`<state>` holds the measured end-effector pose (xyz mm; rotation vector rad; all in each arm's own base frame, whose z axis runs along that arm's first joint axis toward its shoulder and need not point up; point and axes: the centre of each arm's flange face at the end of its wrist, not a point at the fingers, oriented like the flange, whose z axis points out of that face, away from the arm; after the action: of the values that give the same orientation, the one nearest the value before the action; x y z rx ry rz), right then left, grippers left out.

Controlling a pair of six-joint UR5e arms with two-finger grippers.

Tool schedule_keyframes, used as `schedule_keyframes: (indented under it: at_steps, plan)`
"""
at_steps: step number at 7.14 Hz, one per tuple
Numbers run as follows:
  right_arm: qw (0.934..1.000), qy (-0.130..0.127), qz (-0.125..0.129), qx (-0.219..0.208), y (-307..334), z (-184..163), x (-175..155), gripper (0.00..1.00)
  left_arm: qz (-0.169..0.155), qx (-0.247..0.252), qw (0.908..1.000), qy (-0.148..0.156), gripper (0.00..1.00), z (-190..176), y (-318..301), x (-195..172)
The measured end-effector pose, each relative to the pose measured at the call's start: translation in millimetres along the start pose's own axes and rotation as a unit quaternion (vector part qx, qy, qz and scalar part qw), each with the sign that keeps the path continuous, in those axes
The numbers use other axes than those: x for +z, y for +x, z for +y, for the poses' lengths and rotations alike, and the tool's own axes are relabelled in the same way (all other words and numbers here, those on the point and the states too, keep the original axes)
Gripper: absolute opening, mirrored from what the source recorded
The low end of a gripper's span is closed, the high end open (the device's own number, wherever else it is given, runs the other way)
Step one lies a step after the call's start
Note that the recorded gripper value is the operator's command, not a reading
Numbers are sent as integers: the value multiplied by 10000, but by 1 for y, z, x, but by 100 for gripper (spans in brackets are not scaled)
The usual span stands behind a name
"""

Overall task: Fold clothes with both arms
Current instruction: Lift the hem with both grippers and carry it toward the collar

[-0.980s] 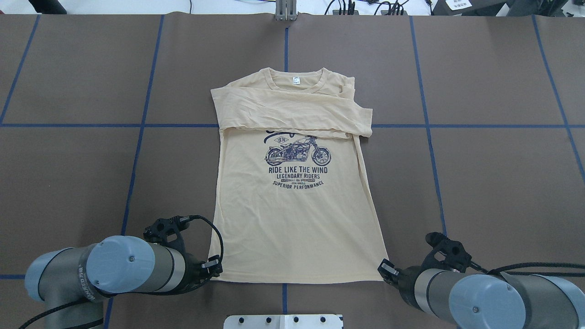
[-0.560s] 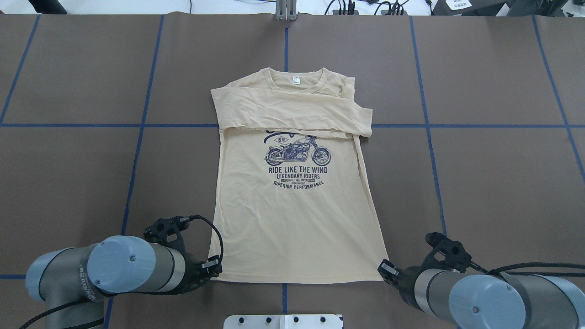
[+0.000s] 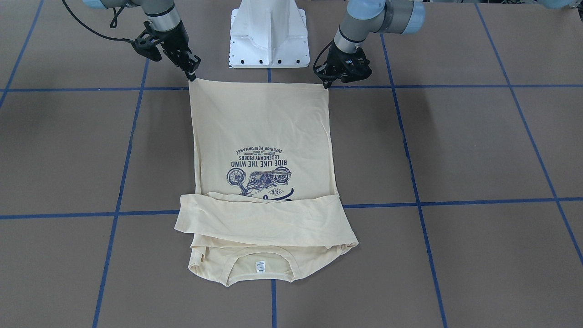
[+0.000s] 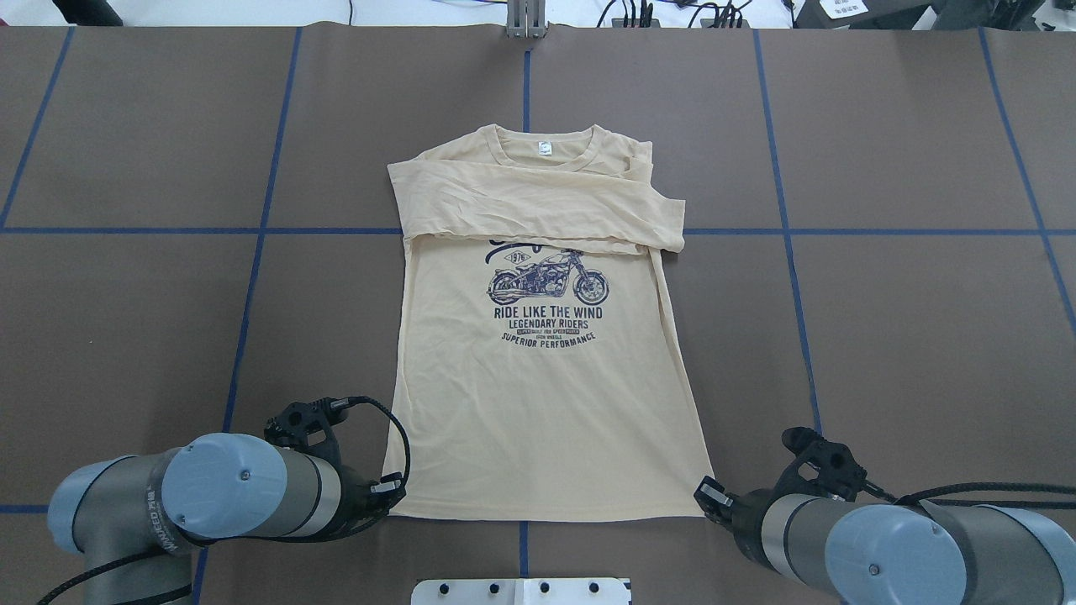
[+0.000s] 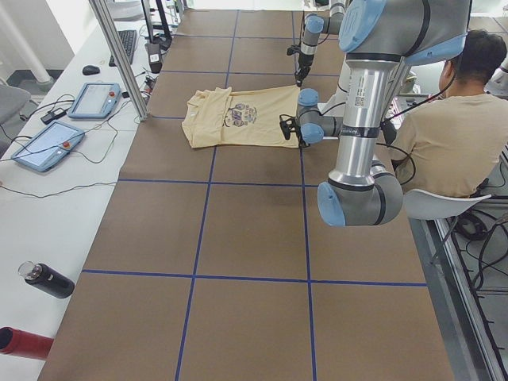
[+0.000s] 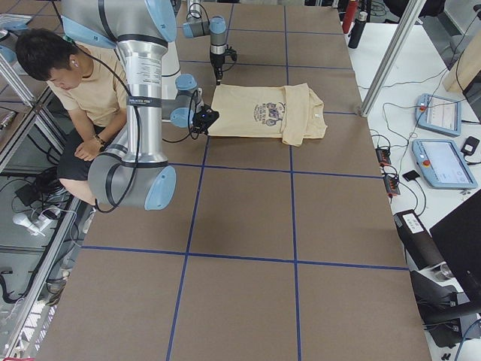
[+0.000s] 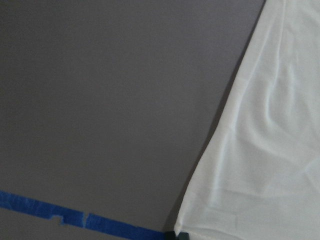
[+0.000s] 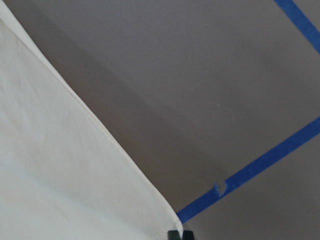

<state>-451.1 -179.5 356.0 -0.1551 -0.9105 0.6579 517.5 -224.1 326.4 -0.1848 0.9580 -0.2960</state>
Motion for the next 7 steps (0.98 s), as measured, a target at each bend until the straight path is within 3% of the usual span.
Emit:
schedule_keyframes:
  at_steps: [5, 7]
  plan:
    - [9993, -319, -176, 49, -7, 23, -37, 0, 107, 44, 9992, -387, 0, 23, 8, -74]
    - [9996, -242, -95, 81, -13, 20, -56, 0, 214, 78, 9988, -437, 0, 24, 12, -96]
